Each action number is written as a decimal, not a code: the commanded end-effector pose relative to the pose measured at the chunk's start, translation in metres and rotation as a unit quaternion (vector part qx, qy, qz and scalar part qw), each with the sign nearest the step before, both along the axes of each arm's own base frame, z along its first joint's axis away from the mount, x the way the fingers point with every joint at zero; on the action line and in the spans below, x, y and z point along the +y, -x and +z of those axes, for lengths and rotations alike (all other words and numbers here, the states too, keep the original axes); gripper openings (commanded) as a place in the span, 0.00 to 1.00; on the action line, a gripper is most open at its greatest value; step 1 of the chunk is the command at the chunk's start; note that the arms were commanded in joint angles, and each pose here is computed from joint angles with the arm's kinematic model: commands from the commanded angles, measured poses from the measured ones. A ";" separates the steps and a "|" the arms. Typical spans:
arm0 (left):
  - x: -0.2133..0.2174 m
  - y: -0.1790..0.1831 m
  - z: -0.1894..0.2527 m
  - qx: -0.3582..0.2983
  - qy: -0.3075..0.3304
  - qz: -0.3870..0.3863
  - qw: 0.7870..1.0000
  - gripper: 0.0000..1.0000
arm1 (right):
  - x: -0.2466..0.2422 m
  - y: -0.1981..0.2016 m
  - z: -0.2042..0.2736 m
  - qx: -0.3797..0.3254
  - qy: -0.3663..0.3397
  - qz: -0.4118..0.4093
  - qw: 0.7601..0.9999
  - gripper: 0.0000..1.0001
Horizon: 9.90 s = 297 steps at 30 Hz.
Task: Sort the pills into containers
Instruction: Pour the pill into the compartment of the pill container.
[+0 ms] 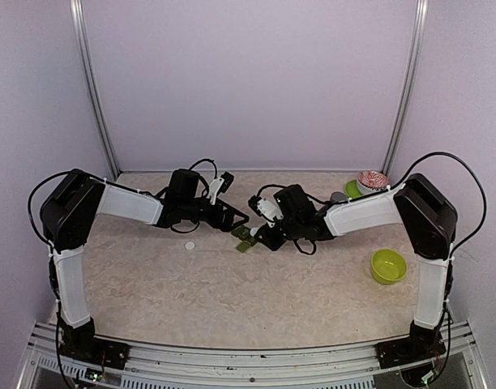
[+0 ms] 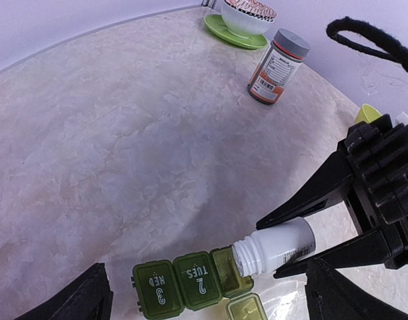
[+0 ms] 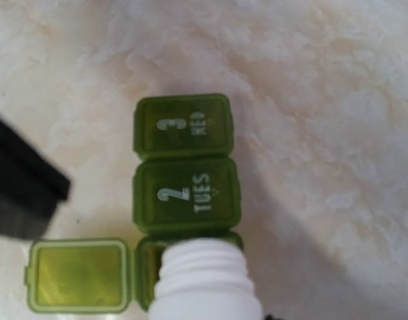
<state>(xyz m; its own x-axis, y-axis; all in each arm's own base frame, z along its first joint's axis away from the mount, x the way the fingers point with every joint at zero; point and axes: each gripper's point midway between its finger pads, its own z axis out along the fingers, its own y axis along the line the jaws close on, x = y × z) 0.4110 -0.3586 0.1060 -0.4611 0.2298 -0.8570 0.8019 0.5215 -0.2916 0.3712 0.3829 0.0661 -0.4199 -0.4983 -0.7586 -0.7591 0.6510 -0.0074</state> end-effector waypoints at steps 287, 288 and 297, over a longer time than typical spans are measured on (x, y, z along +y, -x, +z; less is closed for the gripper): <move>0.003 -0.006 0.006 0.003 0.017 -0.002 1.000 0.89 | -0.008 0.013 0.044 -0.053 -0.063 0.030 0.996 0.27; 0.002 -0.005 0.006 0.003 0.018 -0.003 1.000 0.90 | -0.007 0.015 0.044 -0.055 -0.068 0.032 0.996 0.27; 0.007 -0.004 0.014 0.002 0.026 0.019 0.999 0.99 | -0.017 0.019 0.053 -0.111 -0.128 0.034 0.985 0.27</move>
<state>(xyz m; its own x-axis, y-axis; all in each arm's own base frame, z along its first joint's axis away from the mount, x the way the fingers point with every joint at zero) 0.4131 -0.3552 0.1076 -0.4860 0.2031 -0.8500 0.7884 0.5217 -0.3262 0.3453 0.3639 0.0802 -0.3158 -0.4172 -0.8522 -0.7963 0.6049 -0.0011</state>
